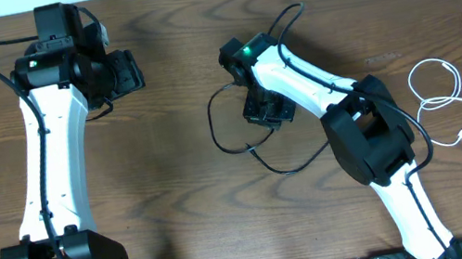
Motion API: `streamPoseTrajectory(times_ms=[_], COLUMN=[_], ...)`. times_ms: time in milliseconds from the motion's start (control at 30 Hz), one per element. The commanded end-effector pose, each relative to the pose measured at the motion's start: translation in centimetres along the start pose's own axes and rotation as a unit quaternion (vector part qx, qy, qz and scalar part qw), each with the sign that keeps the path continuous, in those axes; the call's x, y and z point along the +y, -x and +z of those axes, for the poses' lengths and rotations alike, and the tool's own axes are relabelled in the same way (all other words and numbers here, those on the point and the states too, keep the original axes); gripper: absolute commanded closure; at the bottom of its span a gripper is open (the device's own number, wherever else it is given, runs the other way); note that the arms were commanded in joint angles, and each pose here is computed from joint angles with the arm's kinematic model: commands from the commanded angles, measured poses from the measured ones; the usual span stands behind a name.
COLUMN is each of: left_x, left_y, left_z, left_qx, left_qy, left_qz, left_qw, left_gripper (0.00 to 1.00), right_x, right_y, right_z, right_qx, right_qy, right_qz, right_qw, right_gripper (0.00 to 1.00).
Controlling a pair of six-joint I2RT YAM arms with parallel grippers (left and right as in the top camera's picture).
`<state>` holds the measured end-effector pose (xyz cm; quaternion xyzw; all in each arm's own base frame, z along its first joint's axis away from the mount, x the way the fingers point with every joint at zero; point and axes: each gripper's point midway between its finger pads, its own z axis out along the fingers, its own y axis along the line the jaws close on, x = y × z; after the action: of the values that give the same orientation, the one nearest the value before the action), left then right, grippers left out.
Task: Untangle cables
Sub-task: 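Carry the black cable to the back right corner and release it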
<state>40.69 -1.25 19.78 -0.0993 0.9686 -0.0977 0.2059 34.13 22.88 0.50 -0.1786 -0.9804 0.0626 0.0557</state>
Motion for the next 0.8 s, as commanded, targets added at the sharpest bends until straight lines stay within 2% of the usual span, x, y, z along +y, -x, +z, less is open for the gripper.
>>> streamPoseTrajectory(times_ms=[0, 167, 267, 400, 567, 767], left_x=[0.2, 0.2, 0.2, 0.2, 0.2, 0.2], left_y=[-0.3, -0.3, -0.3, -0.3, -0.2, -0.3], left_z=[0.3, 0.3, 0.3, 0.3, 0.3, 0.3], left_qx=[0.007, 0.007, 0.007, 0.007, 0.007, 0.007], left_qy=[0.000, 0.000, 0.000, 0.000, 0.000, 0.000], left_qz=[-0.005, -0.005, -0.005, -0.005, -0.005, -0.005], left_qw=[1.000, 1.000, 1.000, 1.000, 1.000, 1.000], left_gripper=[0.32, 0.32, 0.32, 0.32, 0.32, 0.32], right_x=[-0.8, -0.9, -1.1, -2.3, -6.7, -17.0], right_y=[1.3, 4.2, 7.0, 11.3, 16.3, 21.3], right_z=[0.2, -3.9, -8.7, -17.5, -29.7, -40.4], right_qx=[-0.030, -0.057, -0.101, -0.197, -0.352, -0.514], right_qy=[-0.026, 0.010, 0.052, 0.125, 0.206, 0.222], right_qz=[-0.058, -0.107, -0.112, -0.097, -0.054, 0.068], right_qw=[0.998, 0.993, 0.987, 0.968, 0.912, 0.826], right_gripper=[0.99, 0.99, 0.99, 0.99, 0.99, 0.99])
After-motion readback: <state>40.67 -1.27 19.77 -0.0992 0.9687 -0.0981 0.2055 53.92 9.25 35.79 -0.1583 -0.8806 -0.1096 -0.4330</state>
